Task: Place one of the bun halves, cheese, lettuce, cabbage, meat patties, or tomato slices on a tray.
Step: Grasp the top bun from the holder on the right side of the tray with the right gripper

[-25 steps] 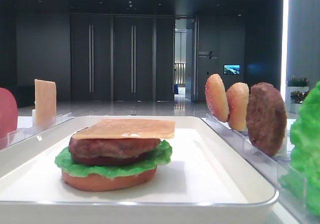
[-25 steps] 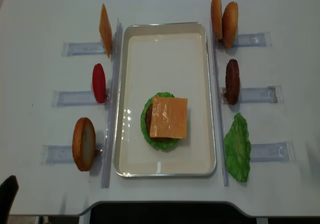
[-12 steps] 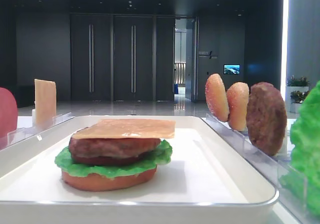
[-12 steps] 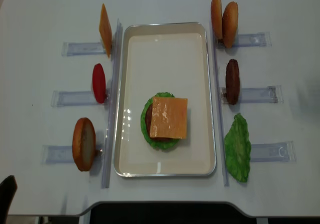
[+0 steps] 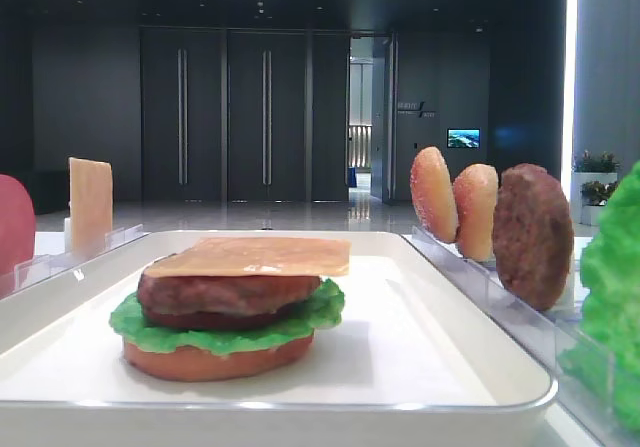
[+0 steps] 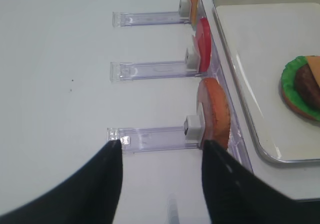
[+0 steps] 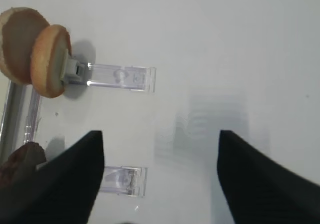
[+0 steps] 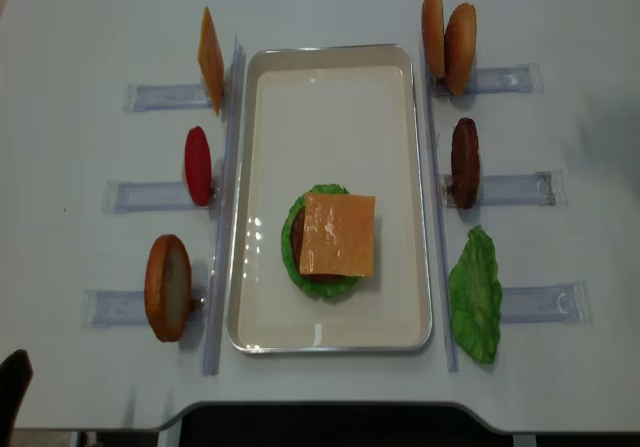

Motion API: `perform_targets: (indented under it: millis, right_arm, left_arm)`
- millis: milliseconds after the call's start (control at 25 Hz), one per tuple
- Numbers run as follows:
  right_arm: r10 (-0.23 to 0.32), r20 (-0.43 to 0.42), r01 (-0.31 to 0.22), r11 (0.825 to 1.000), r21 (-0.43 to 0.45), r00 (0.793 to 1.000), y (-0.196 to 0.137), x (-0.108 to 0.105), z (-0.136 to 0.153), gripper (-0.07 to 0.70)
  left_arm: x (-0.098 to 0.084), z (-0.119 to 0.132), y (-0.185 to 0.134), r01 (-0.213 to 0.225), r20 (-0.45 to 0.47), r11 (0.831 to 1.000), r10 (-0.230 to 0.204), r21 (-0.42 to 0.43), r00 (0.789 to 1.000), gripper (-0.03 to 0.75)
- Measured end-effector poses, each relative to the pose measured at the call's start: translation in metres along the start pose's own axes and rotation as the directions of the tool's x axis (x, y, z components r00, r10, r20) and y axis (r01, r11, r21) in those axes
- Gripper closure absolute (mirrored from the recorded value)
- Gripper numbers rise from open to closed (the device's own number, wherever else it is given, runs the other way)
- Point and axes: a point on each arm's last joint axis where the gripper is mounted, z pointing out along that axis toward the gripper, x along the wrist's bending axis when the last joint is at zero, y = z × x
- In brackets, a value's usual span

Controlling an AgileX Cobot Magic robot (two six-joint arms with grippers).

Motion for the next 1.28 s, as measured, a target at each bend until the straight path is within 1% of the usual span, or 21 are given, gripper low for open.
perform_targets:
  millis: [200, 560, 800, 960, 1080, 1120, 1200, 1280]
  right_arm:
    - [-0.012, -0.002, 0.012, 1.000, 0.016, 1.000, 0.017, -0.003, 0.021, 0.179]
    - [-0.040, 0.004, 0.039, 0.998, 0.058, 0.999, 0.032, -0.007, 0.053, 0.181]
    - [-0.045, 0.017, 0.044, 0.998, 0.042, 0.999, 0.047, -0.010, 0.064, 0.181]
    - [-0.044, 0.023, 0.044, 0.999, 0.007, 0.999, 0.053, -0.011, 0.065, 0.183]
    - [-0.022, 0.026, 0.022, 1.000, -0.003, 0.999, 0.054, -0.011, 0.064, 0.184]
    - [-0.005, 0.028, 0.005, 1.000, -0.001, 1.000, 0.054, -0.011, 0.064, 0.184]
    - [0.053, 0.032, -0.053, 0.999, 0.005, 0.998, 0.053, -0.012, 0.064, 0.184]
    - [0.087, 0.029, -0.087, 0.996, 0.013, 0.996, 0.052, -0.011, 0.064, 0.184]
  left_arm:
    - [0.000, 0.000, 0.000, 0.000, 0.000, 1.000, 0.000, 0.000, 1.000, 0.324]
    - [0.000, 0.000, 0.000, 0.000, 0.000, 1.000, 0.000, 0.000, 1.000, 0.324]
    - [0.000, 0.000, 0.000, 0.000, 0.000, 1.000, 0.000, 0.000, 1.000, 0.324]
    - [0.000, 0.000, 0.000, 0.000, 0.000, 1.000, 0.000, 0.000, 1.000, 0.324]
    - [0.000, 0.000, 0.000, 0.000, 0.000, 1.000, 0.000, 0.000, 1.000, 0.324]
    - [0.000, 0.000, 0.000, 0.000, 0.000, 1.000, 0.000, 0.000, 1.000, 0.324]
    - [0.000, 0.000, 0.000, 0.000, 0.000, 1.000, 0.000, 0.000, 1.000, 0.324]
    - [0.000, 0.000, 0.000, 0.000, 0.000, 1.000, 0.000, 0.000, 1.000, 0.324]
